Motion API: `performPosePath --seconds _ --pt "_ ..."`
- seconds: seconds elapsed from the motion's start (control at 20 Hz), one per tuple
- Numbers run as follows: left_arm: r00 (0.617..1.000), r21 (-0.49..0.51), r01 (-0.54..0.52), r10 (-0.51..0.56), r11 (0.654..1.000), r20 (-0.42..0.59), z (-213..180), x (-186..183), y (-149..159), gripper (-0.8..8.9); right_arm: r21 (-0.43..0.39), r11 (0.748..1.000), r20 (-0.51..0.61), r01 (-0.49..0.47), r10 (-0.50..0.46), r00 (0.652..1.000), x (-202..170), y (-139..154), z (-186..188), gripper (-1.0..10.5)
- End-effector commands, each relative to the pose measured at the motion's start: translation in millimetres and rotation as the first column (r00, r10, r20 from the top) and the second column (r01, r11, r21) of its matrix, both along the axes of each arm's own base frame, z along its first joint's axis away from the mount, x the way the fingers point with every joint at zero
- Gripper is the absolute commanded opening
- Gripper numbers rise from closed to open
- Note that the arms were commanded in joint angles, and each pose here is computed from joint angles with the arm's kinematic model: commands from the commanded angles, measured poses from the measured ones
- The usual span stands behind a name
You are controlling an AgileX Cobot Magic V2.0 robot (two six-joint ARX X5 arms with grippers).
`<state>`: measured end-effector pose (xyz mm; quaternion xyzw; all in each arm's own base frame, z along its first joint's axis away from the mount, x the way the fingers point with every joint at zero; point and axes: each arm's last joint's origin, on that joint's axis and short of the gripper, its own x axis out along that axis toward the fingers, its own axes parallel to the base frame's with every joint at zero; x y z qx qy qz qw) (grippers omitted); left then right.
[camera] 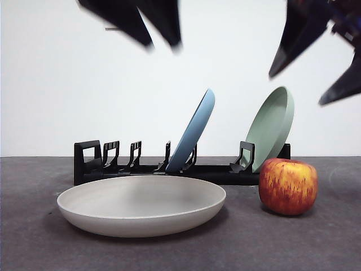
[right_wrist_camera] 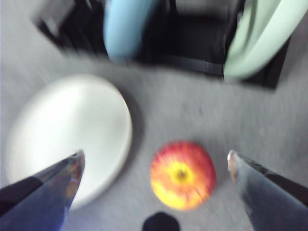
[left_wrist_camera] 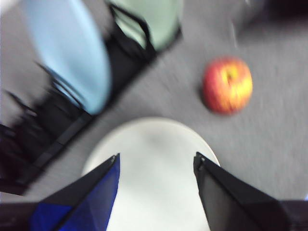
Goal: Take the yellow plate from the plate rack,put the plate on the table,take the apple from the table,put the apple in the plate
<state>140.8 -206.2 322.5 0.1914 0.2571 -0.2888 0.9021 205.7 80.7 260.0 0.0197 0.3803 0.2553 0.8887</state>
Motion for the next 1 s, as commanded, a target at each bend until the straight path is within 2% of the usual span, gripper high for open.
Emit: performPosePath --seconds 0.05,0.2,0.35,0.6,0.65,0.8,1.0 --pt "0.995 -0.101 -0.046 0.054 0.994 0.083 26 -14 26 2.51 -0.092 0.995 -0.014 -0.036 0.035 0.999 8 12 -8 5.1" --pt "0.98 -0.237 -0.069 0.11 0.969 0.163 54 -35 61 2.51 -0.181 0.982 -0.066 -0.057 0.046 0.997 21 26 -24 5.1" --pt "0.97 -0.351 -0.06 0.137 0.934 0.199 71 -52 89 2.51 -0.255 0.964 -0.146 -0.081 0.045 0.988 35 34 -49 5.0" --pt "0.952 -0.431 -0.063 0.183 0.9 0.244 82 -68 116 2.51 -0.309 0.944 -0.277 -0.114 0.025 0.96 48 40 -90 5.0" --pt "0.949 -0.433 -0.074 0.198 0.898 0.247 83 -69 118 2.51 -0.309 0.944 -0.279 -0.116 0.026 0.96 49 41 -92 4.5" --pt "0.942 -0.419 -0.106 0.226 0.902 0.248 82 -69 120 2.51 -0.295 0.949 -0.253 -0.11 0.033 0.967 51 45 -91 0.1" --pt "0.945 -0.388 -0.12 0.225 0.914 0.239 78 -70 121 2.51 -0.281 0.954 -0.233 -0.103 0.036 0.972 51 50 -85 -0.1"
